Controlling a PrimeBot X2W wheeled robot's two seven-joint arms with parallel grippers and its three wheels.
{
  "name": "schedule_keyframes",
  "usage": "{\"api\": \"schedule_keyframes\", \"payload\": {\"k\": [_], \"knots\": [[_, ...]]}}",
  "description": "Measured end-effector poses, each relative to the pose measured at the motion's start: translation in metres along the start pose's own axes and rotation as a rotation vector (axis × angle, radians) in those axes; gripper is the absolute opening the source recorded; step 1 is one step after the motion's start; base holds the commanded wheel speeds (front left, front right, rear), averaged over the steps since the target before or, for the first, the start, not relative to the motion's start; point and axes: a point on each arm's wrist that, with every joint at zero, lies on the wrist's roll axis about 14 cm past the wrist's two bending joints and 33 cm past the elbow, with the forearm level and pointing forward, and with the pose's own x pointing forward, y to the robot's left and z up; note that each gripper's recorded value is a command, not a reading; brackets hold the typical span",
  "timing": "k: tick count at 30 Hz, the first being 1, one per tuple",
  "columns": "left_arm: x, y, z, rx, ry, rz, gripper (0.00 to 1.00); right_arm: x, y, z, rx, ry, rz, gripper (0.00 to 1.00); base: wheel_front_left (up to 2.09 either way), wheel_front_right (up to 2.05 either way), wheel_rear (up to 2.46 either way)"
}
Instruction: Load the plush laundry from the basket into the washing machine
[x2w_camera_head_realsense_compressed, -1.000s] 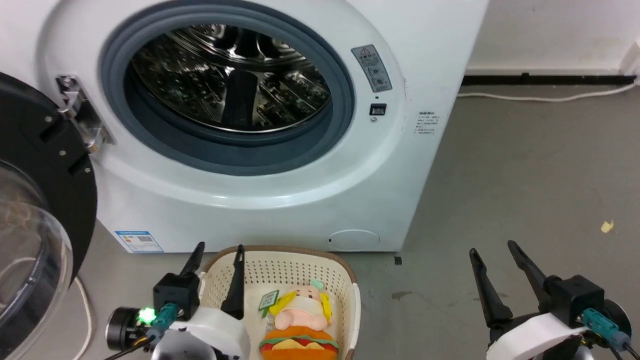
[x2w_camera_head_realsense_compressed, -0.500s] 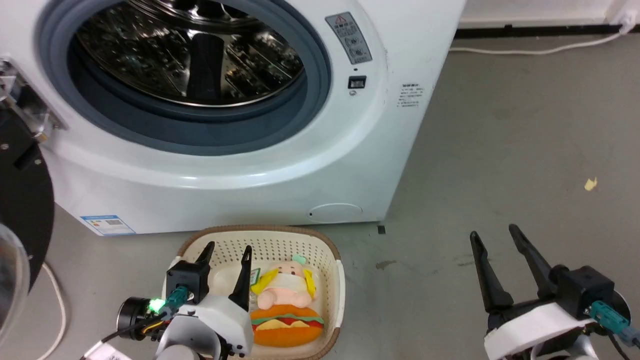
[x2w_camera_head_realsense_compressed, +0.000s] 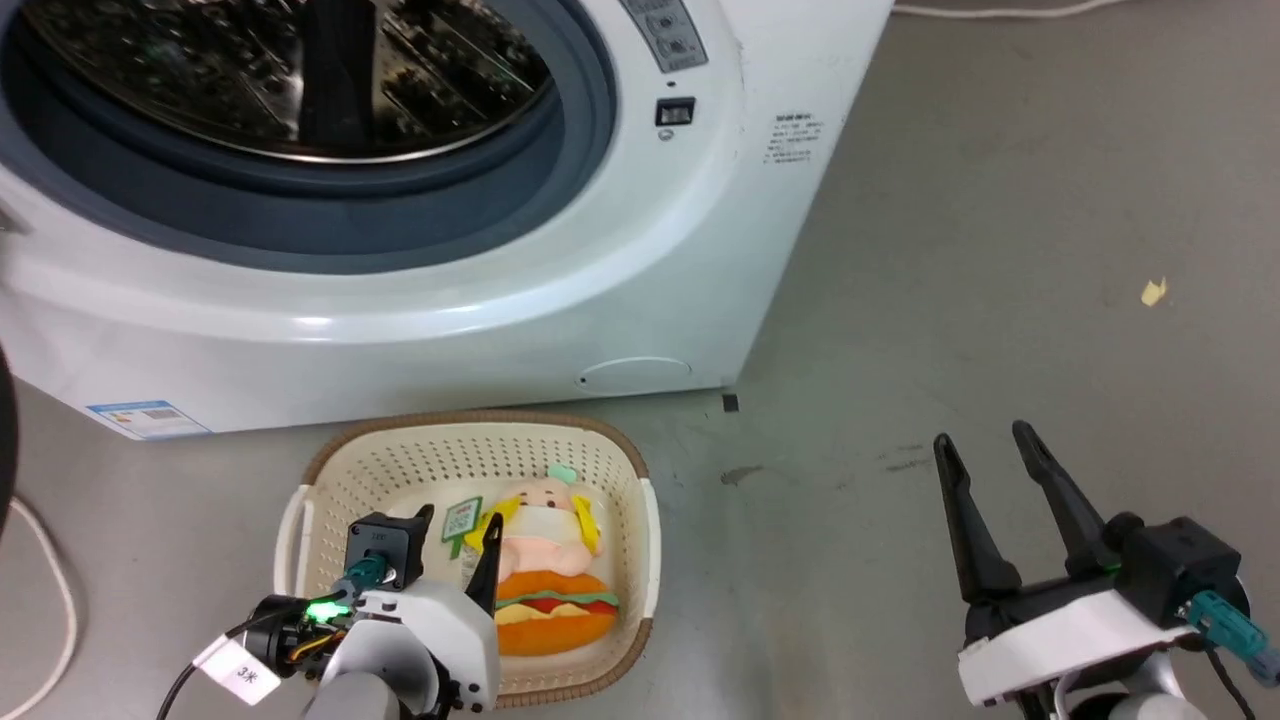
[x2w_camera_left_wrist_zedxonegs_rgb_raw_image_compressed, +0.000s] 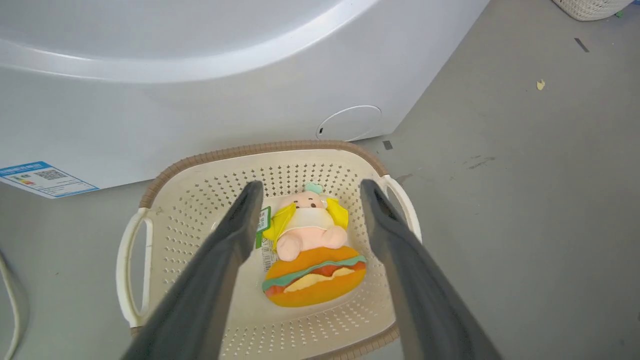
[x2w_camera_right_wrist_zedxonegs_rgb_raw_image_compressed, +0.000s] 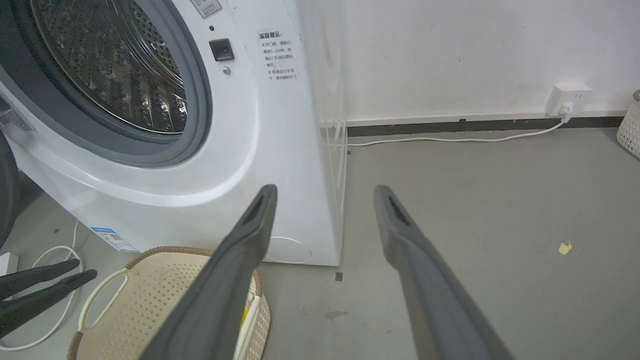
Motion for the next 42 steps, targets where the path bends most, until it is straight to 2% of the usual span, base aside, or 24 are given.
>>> {"api": "schedule_keyframes", "payload": {"k": [15, 28, 42], "knots": [[0.031, 0.003, -0.062, 0.000, 0.221, -0.052, 1.00, 0.008, -0.006, -0.014, 0.037, 0.022, -0.021, 1.00, 0.00, 0.00, 0.00], [0.065, 0.008, -0.119, 0.047, 0.434, -0.115, 1.00, 0.019, -0.015, -0.034, 0.079, 0.052, -0.056, 1.00, 0.00, 0.00, 0.00], [0.099, 0.016, -0.163, 0.072, 0.591, -0.145, 1.00, 0.029, -0.020, -0.056, 0.103, 0.091, -0.075, 1.00, 0.00, 0.00, 0.00]]}}
